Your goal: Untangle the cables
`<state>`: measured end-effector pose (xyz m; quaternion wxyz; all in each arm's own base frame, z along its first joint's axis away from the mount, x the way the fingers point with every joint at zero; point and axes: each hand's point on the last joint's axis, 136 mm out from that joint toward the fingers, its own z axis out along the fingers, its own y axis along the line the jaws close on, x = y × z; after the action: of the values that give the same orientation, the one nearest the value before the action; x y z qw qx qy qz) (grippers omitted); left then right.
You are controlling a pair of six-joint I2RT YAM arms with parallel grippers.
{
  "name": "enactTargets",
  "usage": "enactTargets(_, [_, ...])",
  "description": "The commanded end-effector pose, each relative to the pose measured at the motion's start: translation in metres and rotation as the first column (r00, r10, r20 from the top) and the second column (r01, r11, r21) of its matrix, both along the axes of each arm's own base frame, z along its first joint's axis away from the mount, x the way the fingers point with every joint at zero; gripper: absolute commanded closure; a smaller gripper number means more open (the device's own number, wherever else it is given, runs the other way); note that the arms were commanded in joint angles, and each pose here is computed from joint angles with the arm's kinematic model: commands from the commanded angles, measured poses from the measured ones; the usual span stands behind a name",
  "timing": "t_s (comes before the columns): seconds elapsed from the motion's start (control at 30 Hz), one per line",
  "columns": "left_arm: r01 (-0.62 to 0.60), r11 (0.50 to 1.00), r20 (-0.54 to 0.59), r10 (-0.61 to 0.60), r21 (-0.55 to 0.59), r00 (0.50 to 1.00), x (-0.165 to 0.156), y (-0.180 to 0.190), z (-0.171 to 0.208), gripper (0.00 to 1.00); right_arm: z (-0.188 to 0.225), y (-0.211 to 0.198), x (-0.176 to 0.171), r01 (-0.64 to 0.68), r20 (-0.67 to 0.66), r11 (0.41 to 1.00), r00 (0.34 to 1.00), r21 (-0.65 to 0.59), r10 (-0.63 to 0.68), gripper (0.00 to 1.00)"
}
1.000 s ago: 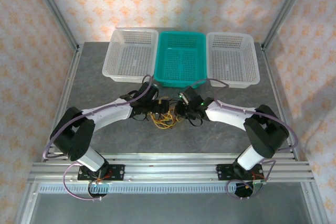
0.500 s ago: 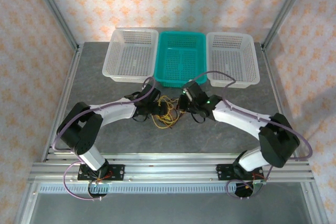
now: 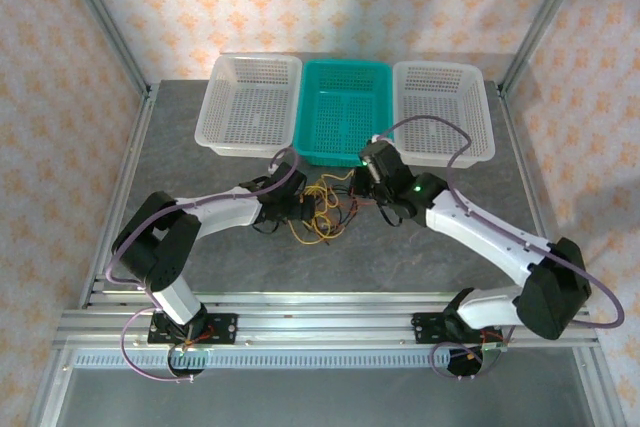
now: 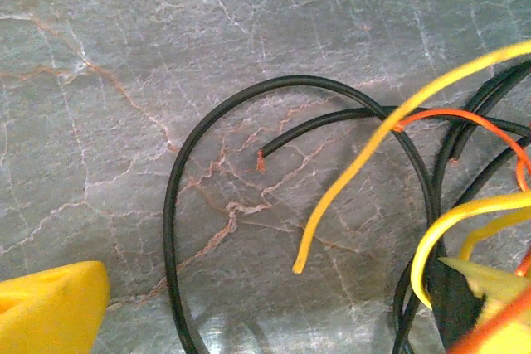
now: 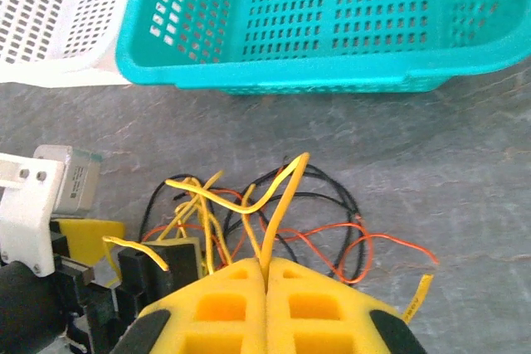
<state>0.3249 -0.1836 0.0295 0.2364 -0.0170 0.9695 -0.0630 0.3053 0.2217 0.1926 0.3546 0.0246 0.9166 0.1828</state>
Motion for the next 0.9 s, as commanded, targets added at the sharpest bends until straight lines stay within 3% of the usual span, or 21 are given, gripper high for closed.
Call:
enactTargets(0.0, [-0.032,0.994,-0.057,0.038,0.105,0.998,-0.015,0.025,-0.022,0.01,0.045,-0.027,0.015,0.116,0.153,0.993,0.982,-0.02,-0.112,1.0])
enactTargets(0.47, [-0.047,0.986,-0.093,0.062,0.158,0.994,-0.029,0.039,-0.044,0.0,0.104,-0.074,0.023,0.27,0.324,0.954,0.921,-0.127,-0.218,1.0])
enactTargets(0.67, [-0.056,0.982,-0.107,0.076,0.178,0.991,-0.036,0.046,-0.054,0.01,0.146,-0.103,0.015,0.365,0.435,0.929,0.847,-0.059,-0.305,1.0])
enactTargets(0.87, [-0.069,0.979,-0.115,0.092,0.192,0.989,-0.041,0.051,-0.06,0.0,0.161,-0.123,0.011,0.43,0.479,0.901,0.805,-0.065,-0.349,1.0])
